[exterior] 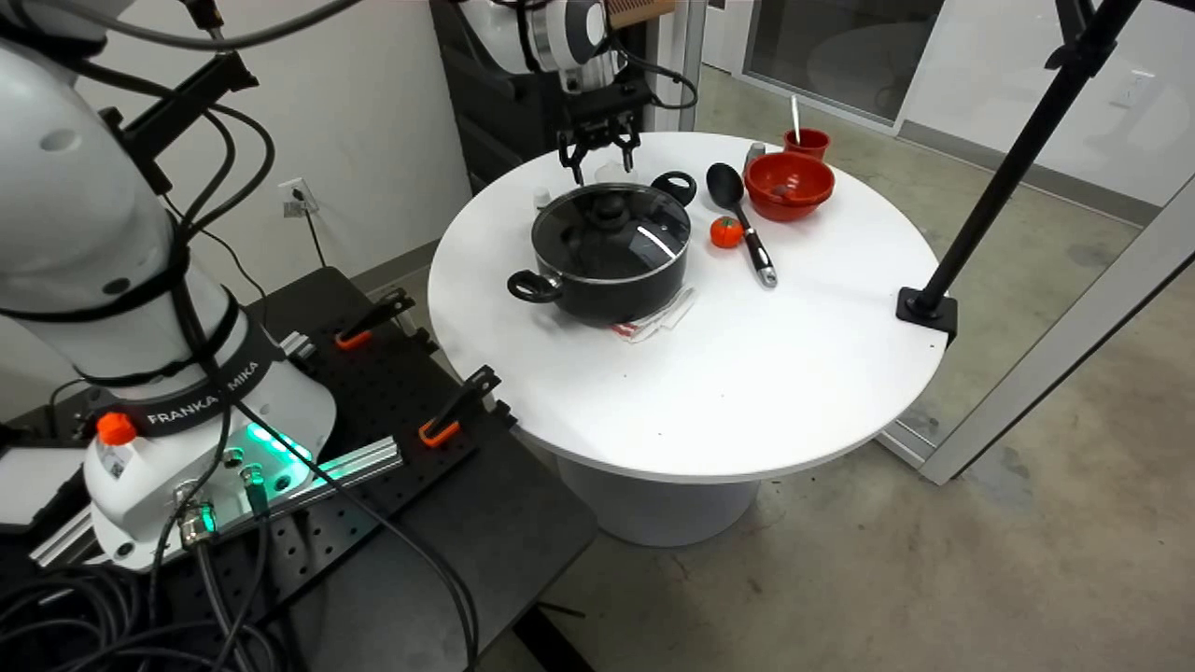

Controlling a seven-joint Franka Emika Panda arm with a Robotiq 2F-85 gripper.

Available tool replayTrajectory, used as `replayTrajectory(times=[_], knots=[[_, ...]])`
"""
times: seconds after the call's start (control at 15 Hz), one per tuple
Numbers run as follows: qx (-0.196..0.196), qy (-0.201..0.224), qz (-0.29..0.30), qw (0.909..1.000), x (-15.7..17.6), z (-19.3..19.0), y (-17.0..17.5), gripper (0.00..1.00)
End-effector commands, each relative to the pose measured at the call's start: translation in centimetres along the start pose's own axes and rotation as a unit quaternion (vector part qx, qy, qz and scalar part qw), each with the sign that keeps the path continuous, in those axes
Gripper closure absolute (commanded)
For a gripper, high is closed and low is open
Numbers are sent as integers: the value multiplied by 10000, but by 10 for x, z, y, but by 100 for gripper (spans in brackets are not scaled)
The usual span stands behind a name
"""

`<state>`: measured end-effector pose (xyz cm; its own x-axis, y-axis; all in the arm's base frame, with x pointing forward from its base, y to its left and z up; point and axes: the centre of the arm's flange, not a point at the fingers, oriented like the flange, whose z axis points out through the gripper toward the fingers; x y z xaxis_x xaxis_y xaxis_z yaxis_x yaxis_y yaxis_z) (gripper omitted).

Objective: Move the cup to the right

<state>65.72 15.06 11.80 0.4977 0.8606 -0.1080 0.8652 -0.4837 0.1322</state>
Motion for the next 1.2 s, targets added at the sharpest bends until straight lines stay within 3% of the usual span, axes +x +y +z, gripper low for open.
replayTrajectory(times=[0.0, 0.13, 0.2, 0.33, 0.87, 0.93, 1.13], knots=[[198, -76, -199, 9996, 11, 4, 0, 0], [257, -101, -326, 9991, 15, 6, -8, 0], [293, -117, -364, 9988, 17, 8, -11, 25], [327, -140, -422, 9985, 19, 10, -16, 32], [291, -128, -204, 9993, 10, 7, -7, 93], [260, -107, -148, 9995, 7, 6, -3, 99], [160, -66, 24, 9998, 2, -2, 12, 100]])
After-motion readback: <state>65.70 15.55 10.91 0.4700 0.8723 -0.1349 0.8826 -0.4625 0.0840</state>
